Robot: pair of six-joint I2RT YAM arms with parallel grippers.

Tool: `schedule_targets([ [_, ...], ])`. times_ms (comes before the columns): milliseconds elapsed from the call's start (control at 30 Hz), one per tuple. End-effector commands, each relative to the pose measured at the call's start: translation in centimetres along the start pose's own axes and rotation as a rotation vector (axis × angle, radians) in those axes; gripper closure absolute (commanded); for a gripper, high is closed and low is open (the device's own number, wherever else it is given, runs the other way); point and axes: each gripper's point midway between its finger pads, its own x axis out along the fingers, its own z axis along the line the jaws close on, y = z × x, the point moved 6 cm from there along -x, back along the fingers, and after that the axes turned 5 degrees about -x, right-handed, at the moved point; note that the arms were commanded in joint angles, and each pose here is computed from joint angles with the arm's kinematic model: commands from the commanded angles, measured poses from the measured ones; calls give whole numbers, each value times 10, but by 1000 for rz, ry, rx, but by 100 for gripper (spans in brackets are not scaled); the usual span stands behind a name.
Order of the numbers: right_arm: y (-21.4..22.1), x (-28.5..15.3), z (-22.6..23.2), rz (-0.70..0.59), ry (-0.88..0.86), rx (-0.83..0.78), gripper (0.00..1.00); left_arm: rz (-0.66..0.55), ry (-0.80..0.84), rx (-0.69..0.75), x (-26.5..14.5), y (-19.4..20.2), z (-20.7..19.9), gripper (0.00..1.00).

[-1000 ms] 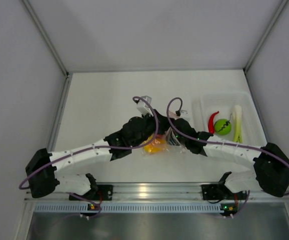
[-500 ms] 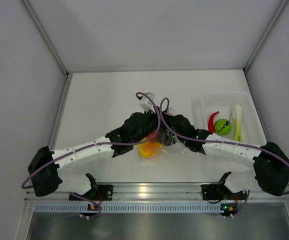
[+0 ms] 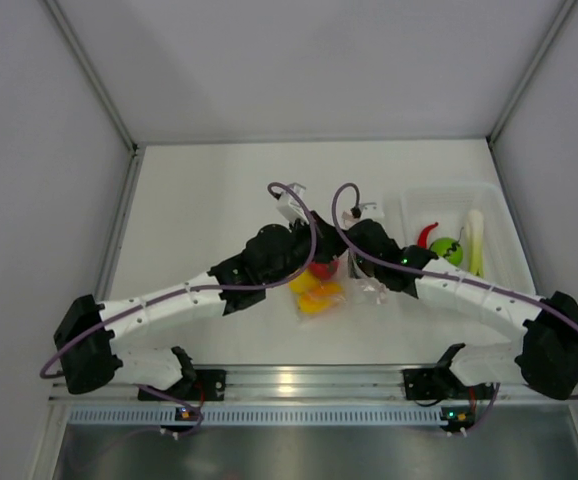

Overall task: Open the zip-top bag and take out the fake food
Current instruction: Pick up the fake fruit from the zipper food storage bag.

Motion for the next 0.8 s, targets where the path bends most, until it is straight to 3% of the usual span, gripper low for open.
schedule_targets([
  [0,-21,-24,-37,-16,157,-65,100,-135,169,-92,-23,-37,-53,100],
  [267,-38,-42,-93,18,320,-110,100,-221,175,-128,-45,-54,-57,100],
  [467,-68,-72,-122,-5,509,-148,100,-255,126,-123,-55,-52,-37,100],
  [567,-74,-77,-117,16,470,-184,100,-251,80,-125,-59,-42,-16,100],
  [767,-51,-66,-82,60,205,-180,100,-228,25,-132,-62,-26,11,100],
])
